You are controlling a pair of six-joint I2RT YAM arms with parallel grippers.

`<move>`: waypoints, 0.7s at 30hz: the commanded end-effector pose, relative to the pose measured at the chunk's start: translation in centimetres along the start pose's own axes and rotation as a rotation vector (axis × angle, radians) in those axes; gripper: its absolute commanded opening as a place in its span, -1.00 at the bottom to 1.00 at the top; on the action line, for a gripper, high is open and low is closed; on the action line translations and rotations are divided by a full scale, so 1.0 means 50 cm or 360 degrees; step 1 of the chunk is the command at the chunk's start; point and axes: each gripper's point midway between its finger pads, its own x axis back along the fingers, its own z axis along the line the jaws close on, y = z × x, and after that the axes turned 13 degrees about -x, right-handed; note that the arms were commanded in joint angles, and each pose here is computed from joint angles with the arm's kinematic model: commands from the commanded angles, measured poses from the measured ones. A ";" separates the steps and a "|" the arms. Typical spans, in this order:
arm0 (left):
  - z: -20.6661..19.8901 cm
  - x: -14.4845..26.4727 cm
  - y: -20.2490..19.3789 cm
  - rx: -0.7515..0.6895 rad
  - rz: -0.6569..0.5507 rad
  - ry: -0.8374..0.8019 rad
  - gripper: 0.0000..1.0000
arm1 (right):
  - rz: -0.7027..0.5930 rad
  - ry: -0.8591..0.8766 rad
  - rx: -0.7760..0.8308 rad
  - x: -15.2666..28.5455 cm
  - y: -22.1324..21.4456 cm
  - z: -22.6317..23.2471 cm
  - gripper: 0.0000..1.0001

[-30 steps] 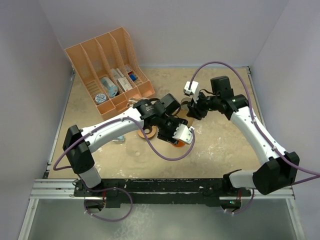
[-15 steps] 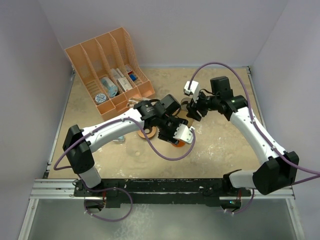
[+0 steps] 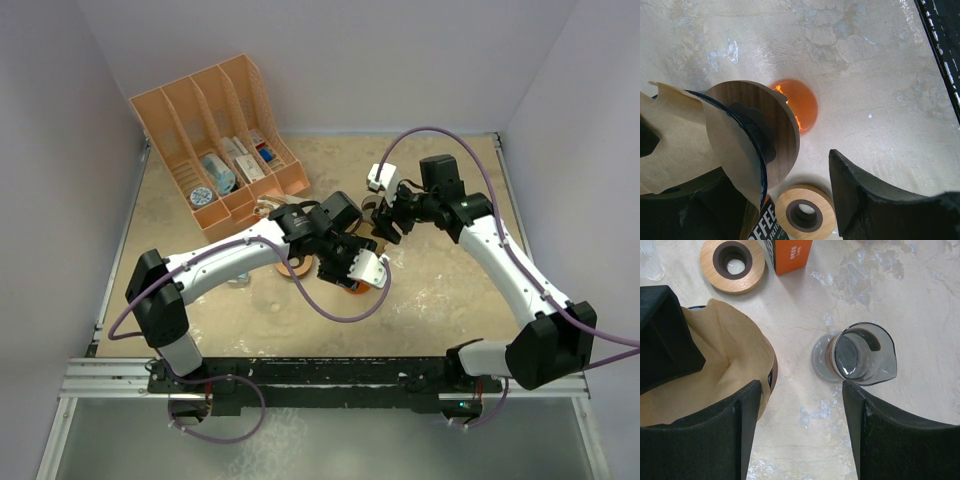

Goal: Place the coffee filter in the dripper
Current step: Place the coffee filter in the coffee dripper.

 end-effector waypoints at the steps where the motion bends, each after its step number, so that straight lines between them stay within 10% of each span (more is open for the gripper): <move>1: -0.012 -0.003 0.004 0.0015 -0.0020 -0.0015 0.16 | -0.0001 -0.0030 0.0011 0.003 -0.005 -0.005 0.37; 21: -0.025 0.012 0.007 0.0011 -0.0023 -0.0033 0.22 | -0.0053 0.0044 0.0056 0.025 0.028 0.016 0.40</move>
